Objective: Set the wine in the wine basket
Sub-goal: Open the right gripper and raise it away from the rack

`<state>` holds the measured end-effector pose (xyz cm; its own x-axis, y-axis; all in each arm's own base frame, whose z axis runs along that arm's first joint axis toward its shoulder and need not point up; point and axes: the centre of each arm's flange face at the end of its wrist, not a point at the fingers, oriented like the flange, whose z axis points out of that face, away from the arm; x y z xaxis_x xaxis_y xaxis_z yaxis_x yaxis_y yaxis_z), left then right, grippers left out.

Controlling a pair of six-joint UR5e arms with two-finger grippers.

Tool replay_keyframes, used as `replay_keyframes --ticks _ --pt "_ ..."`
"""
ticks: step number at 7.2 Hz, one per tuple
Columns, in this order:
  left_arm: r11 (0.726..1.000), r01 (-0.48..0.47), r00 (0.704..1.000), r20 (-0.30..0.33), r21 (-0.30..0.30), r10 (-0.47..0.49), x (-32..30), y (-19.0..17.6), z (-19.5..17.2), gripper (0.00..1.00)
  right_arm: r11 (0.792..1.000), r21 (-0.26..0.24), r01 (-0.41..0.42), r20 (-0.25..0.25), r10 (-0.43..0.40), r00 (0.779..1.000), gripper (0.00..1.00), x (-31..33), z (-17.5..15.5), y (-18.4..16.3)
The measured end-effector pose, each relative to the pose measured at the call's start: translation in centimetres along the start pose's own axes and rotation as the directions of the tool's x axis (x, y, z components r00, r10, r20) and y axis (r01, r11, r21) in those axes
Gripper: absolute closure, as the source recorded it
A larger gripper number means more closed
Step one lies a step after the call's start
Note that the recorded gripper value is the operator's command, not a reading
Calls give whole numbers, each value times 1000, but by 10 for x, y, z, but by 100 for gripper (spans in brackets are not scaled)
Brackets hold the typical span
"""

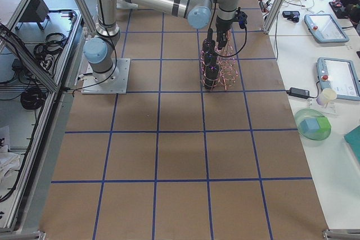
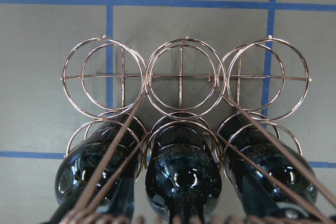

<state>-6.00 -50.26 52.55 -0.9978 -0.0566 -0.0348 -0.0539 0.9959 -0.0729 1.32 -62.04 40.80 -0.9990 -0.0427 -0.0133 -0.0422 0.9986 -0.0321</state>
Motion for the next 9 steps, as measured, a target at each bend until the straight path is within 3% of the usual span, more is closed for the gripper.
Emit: replay_keyframes --ticks 3,7,9 --pt "1000 0 1000 4 0 0 -1 0 0 0 999 41 1 -8 0 1000 0 -7 -38 16" --pt "1000 0 1000 2 0 0 0 0 0 0 999 40 13 -7 -13 1000 0 -60 -134 102" --pt "1000 -1 1000 1 -1 1 0 0 1 0 999 37 26 13 -26 1000 0 -97 -147 126"
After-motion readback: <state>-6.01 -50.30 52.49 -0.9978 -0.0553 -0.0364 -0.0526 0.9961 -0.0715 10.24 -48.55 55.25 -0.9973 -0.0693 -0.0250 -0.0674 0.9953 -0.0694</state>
